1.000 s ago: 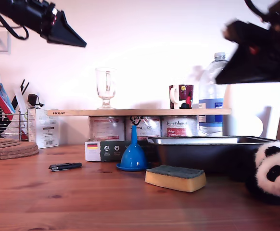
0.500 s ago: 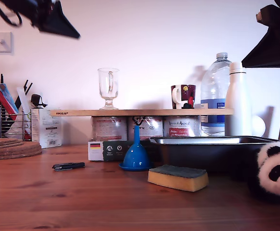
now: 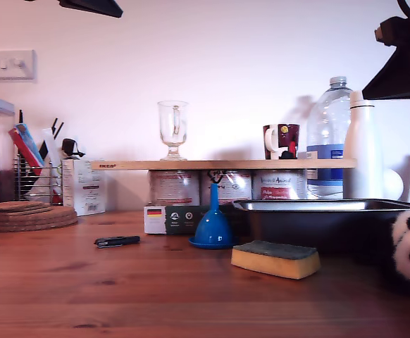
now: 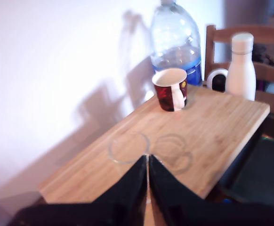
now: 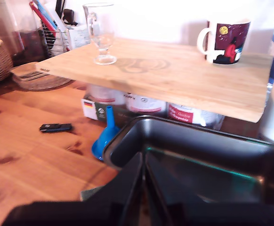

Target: Pick up the glass cup and place it on the shelf at the back

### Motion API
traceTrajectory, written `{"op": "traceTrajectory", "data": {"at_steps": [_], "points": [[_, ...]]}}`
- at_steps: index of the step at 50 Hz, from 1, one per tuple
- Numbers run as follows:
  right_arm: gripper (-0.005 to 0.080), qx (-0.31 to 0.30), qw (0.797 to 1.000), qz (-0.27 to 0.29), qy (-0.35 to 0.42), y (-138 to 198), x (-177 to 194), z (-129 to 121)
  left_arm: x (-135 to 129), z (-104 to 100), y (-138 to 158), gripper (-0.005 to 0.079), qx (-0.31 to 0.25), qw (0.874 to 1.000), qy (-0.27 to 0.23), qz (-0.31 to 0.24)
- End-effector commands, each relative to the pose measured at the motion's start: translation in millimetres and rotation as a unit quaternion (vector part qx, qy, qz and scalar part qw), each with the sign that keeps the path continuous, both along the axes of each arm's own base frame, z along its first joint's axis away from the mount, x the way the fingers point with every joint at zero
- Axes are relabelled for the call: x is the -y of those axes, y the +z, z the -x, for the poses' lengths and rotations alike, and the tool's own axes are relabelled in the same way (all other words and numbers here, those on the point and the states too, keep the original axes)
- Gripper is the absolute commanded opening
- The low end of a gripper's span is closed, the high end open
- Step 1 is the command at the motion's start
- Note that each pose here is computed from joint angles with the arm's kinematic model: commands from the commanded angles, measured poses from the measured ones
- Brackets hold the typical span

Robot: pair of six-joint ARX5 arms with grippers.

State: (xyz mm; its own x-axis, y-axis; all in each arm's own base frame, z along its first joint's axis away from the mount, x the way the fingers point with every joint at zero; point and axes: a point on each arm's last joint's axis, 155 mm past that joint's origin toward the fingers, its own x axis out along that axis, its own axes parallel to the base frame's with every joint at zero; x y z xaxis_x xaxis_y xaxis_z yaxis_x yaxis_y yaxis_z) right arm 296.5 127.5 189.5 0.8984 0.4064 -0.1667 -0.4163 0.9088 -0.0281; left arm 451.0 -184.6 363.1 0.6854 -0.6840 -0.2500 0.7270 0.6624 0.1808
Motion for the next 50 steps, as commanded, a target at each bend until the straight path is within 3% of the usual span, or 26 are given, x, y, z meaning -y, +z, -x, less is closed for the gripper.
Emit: {"op": "traceTrajectory", "data": {"at_steps": [1, 13, 34, 44, 50], "points": [[-0.0012, 0.005, 1.000, 0.002, 0.001, 2, -1, -1, 1, 7, -5, -0.0021, -0.003, 1.000, 0.002, 0.011], [-0.0012, 0.005, 1.000, -0.008, 0.000, 4, -1, -1, -5, 28, -29, -0.0021, -0.008, 0.999, 0.019, 0.044], [-0.0012, 0.011, 1.000, -0.025, 0.003, 10, -4, 0, -4, 98, -104, -0.0021, -0.080, 0.995, 0.013, 0.063], [-0.0012, 0.017, 0.999, -0.026, 0.021, 13, -15, 4, -5, 120, -115, -0.0021, -0.080, 0.994, 0.011, 0.078], [-0.0012, 0.018, 0.999, -0.026, 0.020, 14, -16, 5, -8, 124, -117, -0.0021, -0.067, 0.994, 0.023, 0.085]]}}
